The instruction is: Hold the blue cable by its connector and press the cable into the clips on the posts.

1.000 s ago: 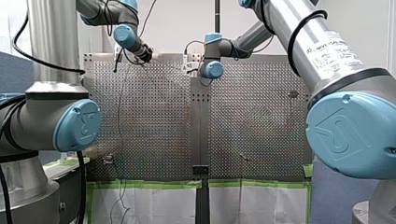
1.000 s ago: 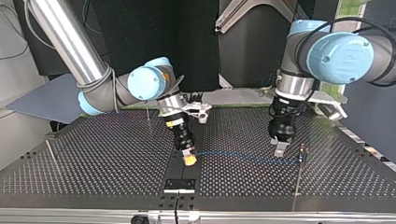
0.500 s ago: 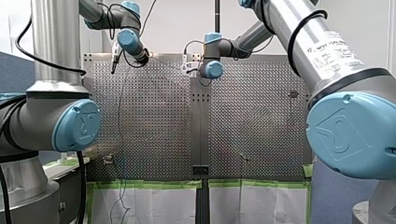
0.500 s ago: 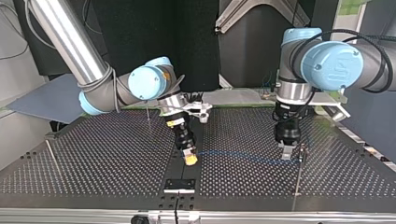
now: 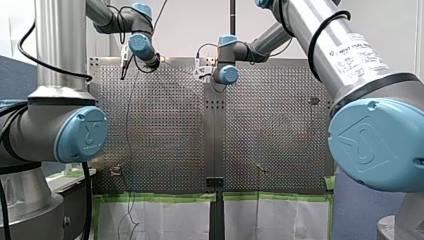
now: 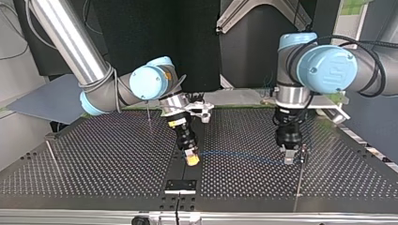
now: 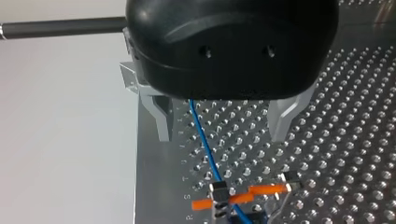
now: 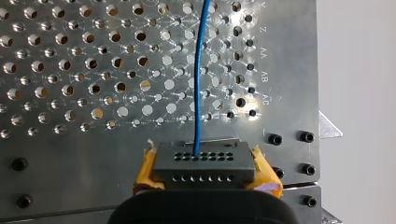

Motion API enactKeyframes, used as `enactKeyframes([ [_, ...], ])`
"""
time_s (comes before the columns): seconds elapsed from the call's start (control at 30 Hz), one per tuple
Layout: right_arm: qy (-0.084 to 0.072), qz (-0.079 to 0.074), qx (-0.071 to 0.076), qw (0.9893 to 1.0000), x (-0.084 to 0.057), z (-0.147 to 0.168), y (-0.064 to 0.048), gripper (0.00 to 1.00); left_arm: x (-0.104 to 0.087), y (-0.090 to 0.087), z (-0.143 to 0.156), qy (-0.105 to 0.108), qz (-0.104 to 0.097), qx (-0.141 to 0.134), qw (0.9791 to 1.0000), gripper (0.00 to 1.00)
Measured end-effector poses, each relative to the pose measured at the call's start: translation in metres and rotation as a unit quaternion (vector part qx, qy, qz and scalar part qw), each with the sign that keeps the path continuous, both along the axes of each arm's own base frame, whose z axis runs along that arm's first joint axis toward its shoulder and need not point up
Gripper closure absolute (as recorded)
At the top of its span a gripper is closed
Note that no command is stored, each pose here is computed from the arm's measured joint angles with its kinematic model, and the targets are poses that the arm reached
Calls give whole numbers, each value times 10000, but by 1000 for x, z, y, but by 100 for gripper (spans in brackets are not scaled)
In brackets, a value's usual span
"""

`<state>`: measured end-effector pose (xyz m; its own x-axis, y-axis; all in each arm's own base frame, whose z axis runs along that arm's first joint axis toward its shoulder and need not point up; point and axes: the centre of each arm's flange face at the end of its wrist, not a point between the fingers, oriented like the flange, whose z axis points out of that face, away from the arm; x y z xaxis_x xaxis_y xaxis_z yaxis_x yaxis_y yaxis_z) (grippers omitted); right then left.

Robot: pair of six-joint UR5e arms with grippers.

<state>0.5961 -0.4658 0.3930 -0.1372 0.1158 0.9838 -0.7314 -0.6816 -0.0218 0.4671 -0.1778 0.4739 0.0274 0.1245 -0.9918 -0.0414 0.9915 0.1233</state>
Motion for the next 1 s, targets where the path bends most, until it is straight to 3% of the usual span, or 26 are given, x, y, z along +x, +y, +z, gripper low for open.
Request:
enactKeyframes([
  [0.17, 1, 5, 2, 10000, 1, 0, 1, 100, 10, -8, -2, 18, 28, -1, 10000, 0],
  [0.4, 6, 8, 5, 10000, 1, 0, 1, 100, 20, -24, 10, -148, 146, -55, 9998, 0],
  [0.63, 6, 3, 4, 10000, 0, 0, 0, 100, 31, -41, 4, -42, 202, -6, 9998, 0],
  [1.0, 7, 2, 4, 10000, 0, 0, 0, 100, 51, -50, -12, 131, 355, 102, 9992, 0],
])
